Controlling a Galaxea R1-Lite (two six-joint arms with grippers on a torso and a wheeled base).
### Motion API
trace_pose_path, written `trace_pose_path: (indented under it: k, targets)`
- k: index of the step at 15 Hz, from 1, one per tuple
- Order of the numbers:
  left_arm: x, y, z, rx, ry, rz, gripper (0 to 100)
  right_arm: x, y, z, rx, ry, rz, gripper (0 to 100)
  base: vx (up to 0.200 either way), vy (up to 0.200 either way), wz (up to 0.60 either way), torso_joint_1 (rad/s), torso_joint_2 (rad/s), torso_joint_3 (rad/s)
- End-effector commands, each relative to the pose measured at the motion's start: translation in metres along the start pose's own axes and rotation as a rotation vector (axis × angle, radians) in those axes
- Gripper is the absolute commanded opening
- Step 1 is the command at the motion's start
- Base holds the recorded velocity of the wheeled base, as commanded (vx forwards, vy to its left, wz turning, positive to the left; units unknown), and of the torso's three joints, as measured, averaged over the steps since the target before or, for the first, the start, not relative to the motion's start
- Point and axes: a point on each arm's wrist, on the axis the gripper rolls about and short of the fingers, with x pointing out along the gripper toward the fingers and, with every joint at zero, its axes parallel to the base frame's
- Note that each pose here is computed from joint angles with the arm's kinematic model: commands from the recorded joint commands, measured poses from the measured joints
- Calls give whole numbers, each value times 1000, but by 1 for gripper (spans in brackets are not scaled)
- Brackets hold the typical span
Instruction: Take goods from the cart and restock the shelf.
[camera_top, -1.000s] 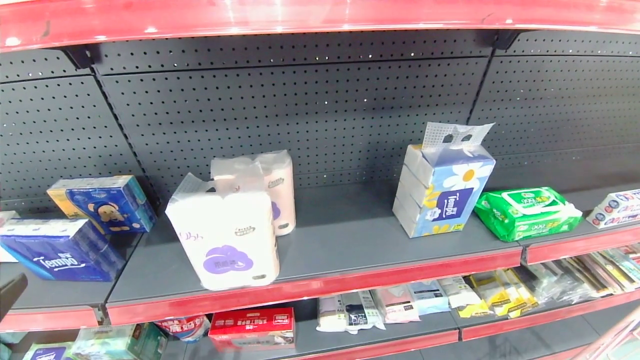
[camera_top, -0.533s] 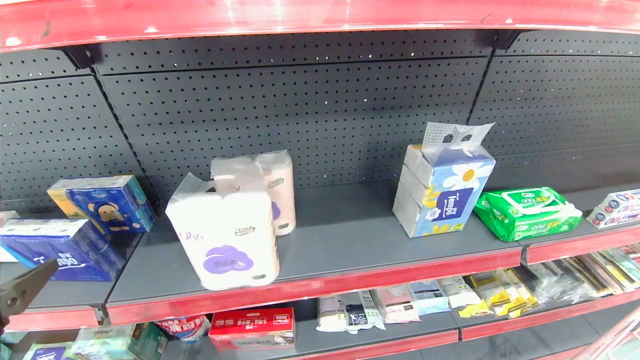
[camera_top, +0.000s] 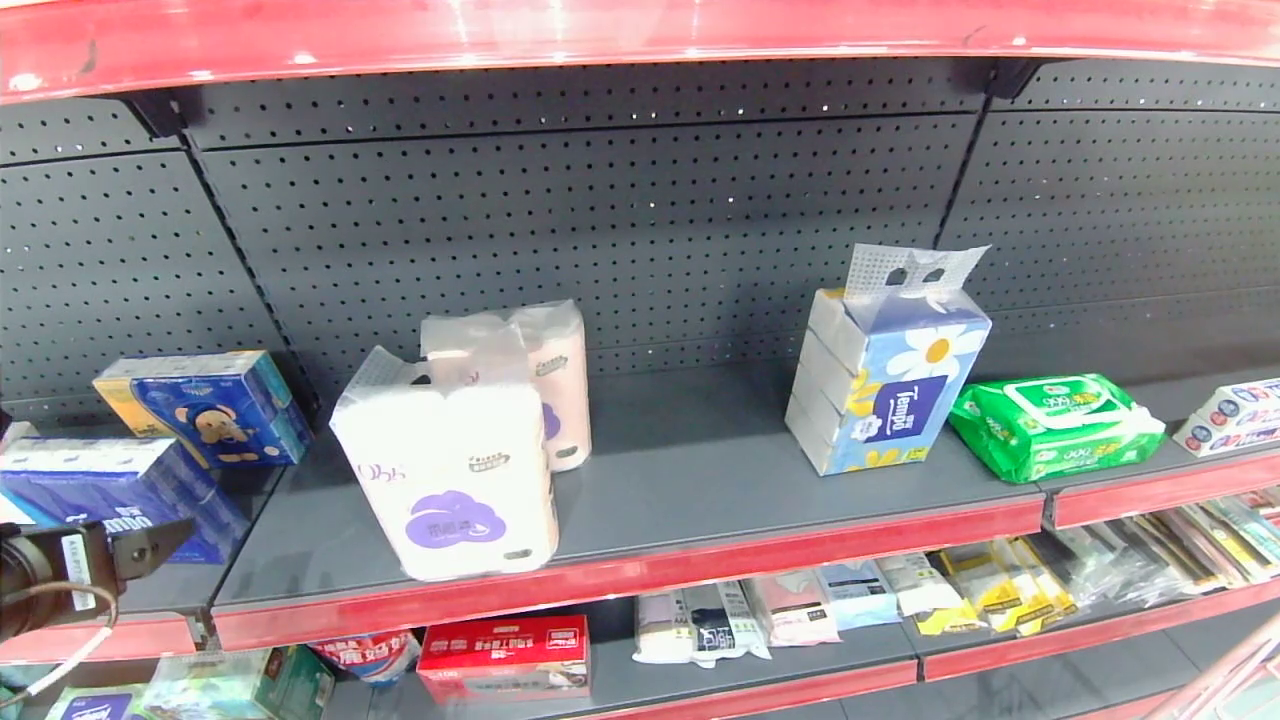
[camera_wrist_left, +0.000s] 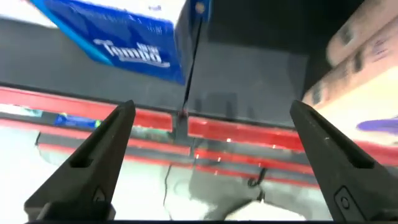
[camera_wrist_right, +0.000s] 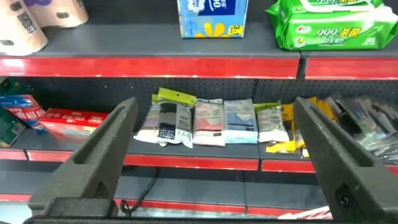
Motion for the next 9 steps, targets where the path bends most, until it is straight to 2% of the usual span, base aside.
trace_pose_path:
  k: [1,2,3,7,9]
  targets:
    - [14,-1,-5,19,72,-6,100,0,0,0,-1,3,1,100,0,0,0,0,0,0]
    - [19,-1,-19,64,135,-6,100,0,0,0,-1,3,1,100,0,0,0,0,0,0]
    - [22,-1,-25,100,165,-10,100,0,0,0,1,3,1,100,0,0,0,0,0,0]
    - [40,-8,-30,130,254,-79,100,0,0,0,-1,3,1,100,0,0,0,0,0,0]
    - [50,-9,-27,127,251,-80,100,0,0,0,1,3,1,100,0,0,0,0,0,0]
